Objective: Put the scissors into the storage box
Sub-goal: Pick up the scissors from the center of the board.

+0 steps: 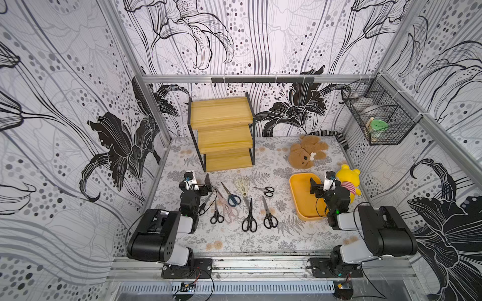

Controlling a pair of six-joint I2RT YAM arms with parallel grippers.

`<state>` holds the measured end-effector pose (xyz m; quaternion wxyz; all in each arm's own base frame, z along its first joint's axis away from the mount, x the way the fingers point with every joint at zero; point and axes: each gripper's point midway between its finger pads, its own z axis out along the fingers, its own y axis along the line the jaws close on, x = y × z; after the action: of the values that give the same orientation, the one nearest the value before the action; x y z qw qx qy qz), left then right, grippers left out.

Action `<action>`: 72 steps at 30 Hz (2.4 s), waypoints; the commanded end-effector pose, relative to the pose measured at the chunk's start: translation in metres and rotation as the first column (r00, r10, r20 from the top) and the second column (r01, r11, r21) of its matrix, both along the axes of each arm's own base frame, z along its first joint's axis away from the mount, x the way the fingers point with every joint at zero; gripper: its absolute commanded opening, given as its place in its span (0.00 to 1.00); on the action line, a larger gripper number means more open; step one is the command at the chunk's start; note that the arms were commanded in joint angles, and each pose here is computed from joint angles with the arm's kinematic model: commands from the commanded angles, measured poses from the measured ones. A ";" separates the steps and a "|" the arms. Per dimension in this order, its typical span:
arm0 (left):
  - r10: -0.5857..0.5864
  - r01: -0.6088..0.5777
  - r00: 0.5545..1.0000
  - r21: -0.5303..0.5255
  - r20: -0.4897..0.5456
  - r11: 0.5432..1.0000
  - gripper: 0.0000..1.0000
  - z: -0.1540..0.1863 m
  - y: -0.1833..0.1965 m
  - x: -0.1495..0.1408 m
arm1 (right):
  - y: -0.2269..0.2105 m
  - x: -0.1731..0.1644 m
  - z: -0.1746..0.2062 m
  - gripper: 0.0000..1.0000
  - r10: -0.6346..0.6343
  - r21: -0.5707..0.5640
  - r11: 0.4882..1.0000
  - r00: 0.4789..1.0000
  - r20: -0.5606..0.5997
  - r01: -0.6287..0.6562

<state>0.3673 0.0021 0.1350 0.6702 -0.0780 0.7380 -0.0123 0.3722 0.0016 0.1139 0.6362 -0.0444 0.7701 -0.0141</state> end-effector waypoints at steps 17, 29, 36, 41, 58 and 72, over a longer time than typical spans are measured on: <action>0.013 -0.012 0.998 -0.006 0.058 1.000 0.98 0.016 0.001 0.004 | -0.004 0.003 0.003 0.95 -0.022 0.018 1.000 1.000 0.003 0.022; 0.015 -0.014 0.998 -0.012 0.053 1.000 0.98 0.015 0.003 0.005 | -0.004 0.003 0.003 0.95 -0.018 0.024 1.000 1.000 0.001 0.018; 0.088 -0.088 0.995 -0.018 0.055 0.996 0.98 0.022 0.014 0.003 | -0.002 0.011 0.011 0.99 -0.006 0.007 1.000 0.999 -0.053 0.006; 0.209 -0.209 0.977 -0.010 0.036 0.978 0.98 0.039 0.024 0.004 | -0.006 0.017 0.027 0.92 -0.060 -0.015 0.998 0.985 -0.161 0.058; 0.219 -0.324 0.938 -0.455 -0.268 0.830 0.98 0.029 -0.014 -0.017 | 0.165 -0.021 0.041 0.73 0.212 -0.009 0.967 0.818 -0.534 -0.256; -0.043 -0.207 0.918 -0.572 -0.393 0.794 0.98 0.012 -0.075 -0.020 | 0.261 -0.014 -0.031 0.46 0.261 -0.025 0.904 0.600 -0.757 -0.426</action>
<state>0.3426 -0.0607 0.1340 0.4537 -0.3216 0.8142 -0.1668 0.3631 0.2675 0.0945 0.2876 -0.2588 0.9195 0.0698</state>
